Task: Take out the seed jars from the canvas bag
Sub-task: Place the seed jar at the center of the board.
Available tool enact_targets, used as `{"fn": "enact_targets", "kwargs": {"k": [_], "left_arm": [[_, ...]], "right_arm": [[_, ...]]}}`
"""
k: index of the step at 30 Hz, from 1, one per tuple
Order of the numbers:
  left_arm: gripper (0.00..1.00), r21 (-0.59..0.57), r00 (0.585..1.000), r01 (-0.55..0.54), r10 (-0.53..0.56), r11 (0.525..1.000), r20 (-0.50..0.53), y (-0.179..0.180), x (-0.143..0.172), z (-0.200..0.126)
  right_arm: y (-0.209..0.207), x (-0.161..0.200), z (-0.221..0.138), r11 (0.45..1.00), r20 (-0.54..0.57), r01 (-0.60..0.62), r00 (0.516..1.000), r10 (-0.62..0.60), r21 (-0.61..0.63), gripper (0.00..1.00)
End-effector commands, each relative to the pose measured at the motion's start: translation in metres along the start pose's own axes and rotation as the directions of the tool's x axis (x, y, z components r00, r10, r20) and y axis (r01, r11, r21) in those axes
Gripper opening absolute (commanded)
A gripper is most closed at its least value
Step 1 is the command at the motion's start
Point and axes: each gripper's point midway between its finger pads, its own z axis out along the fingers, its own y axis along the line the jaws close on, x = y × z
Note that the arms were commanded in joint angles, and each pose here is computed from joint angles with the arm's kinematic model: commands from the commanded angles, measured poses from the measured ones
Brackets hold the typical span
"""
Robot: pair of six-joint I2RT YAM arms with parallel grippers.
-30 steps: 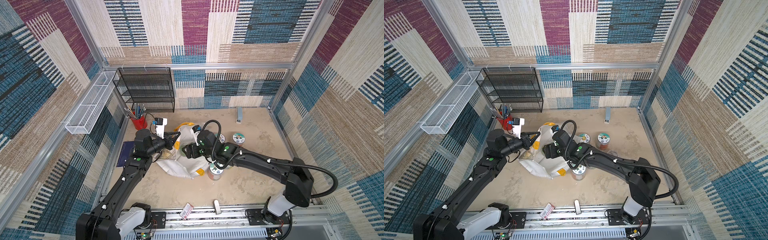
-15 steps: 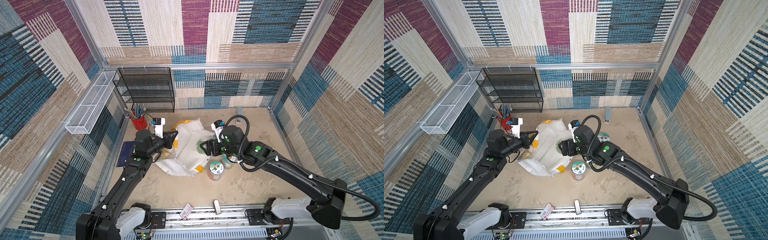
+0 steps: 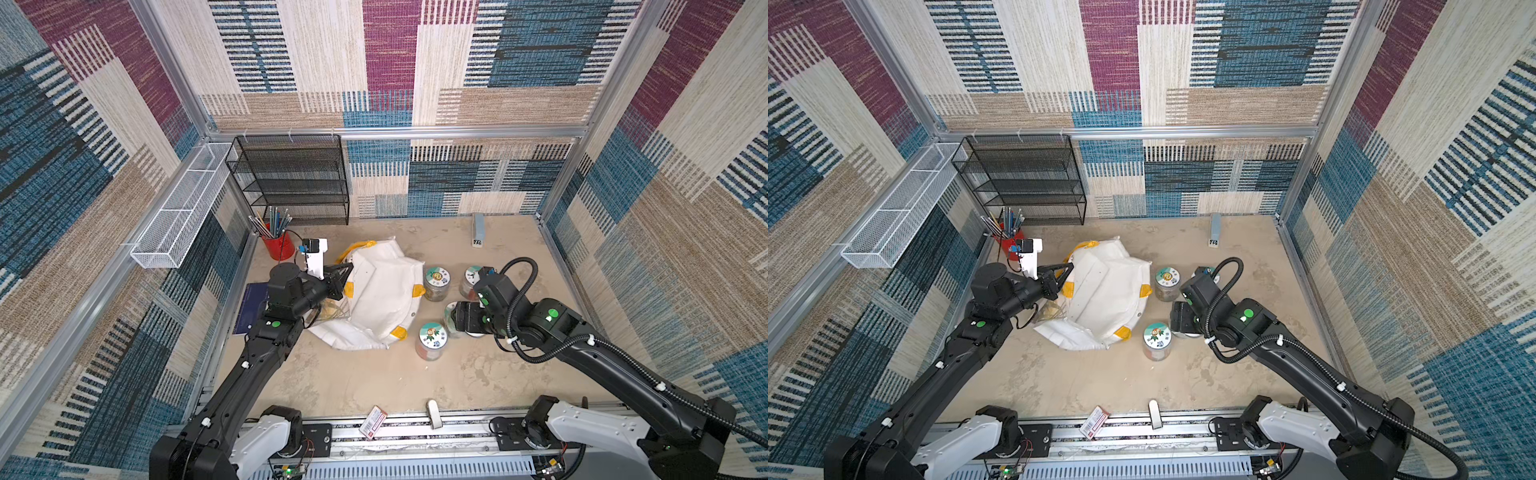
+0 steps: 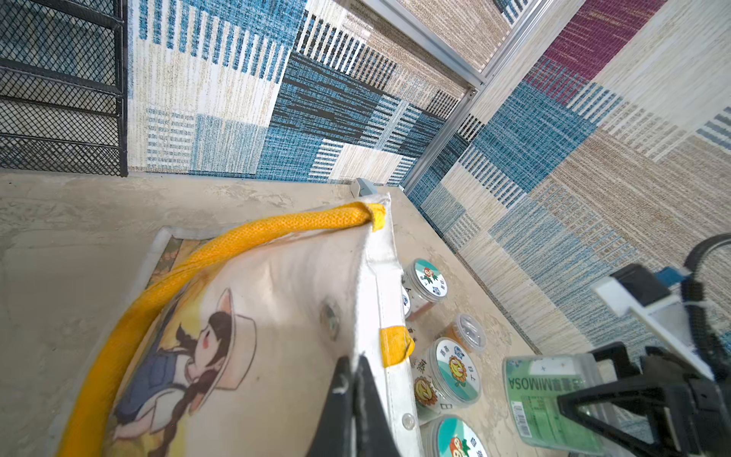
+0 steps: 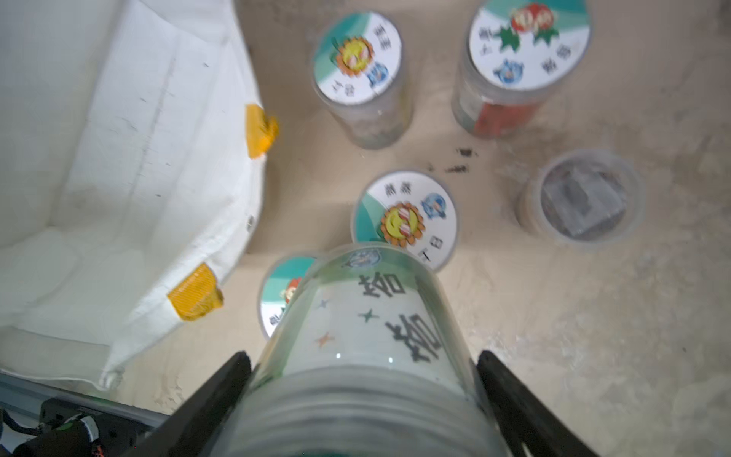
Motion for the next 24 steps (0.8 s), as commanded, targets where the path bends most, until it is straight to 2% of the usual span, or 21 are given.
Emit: {"fn": "enact_targets", "kwargs": {"k": [1, 10, 13, 17, 20, 24], "left_arm": [[0.0, 0.022, 0.999, -0.008, 0.007, 1.0, 0.041, -0.005, -0.009, -0.002], [0.0, 0.069, 0.999, -0.016, 0.013, 0.997, 0.047, -0.015, -0.016, -0.001], [0.0, 0.087, 0.999, -0.028, 0.024, 0.996, 0.042, -0.019, -0.018, 0.0], [0.0, 0.141, 0.999, -0.041, 0.037, 0.989, 0.031, -0.029, -0.019, 0.001], [0.0, 0.171, 0.998, -0.046, 0.039, 0.984, 0.043, -0.035, -0.025, 0.0], [0.0, 0.189, 0.995, -0.099, 0.094, 0.977, 0.033, -0.043, -0.031, -0.001]], "right_arm": [[-0.018, 0.022, 0.007, 0.994, -0.06, -0.097, 0.993, 0.1, 0.052, 0.8], [-0.05, 0.076, 0.057, 0.979, -0.185, -0.114, 0.972, 0.145, 0.17, 0.8], [-0.056, 0.086, 0.071, 0.975, -0.194, -0.129, 0.967, 0.164, 0.182, 0.8], [-0.057, 0.086, 0.081, 0.971, -0.176, -0.14, 0.969, 0.174, 0.191, 0.85], [-0.053, 0.078, 0.081, 0.972, -0.15, -0.147, 0.973, 0.175, 0.184, 0.98], [-0.046, 0.052, 0.059, 0.975, -0.058, -0.168, 0.982, 0.178, 0.149, 0.99]]}}
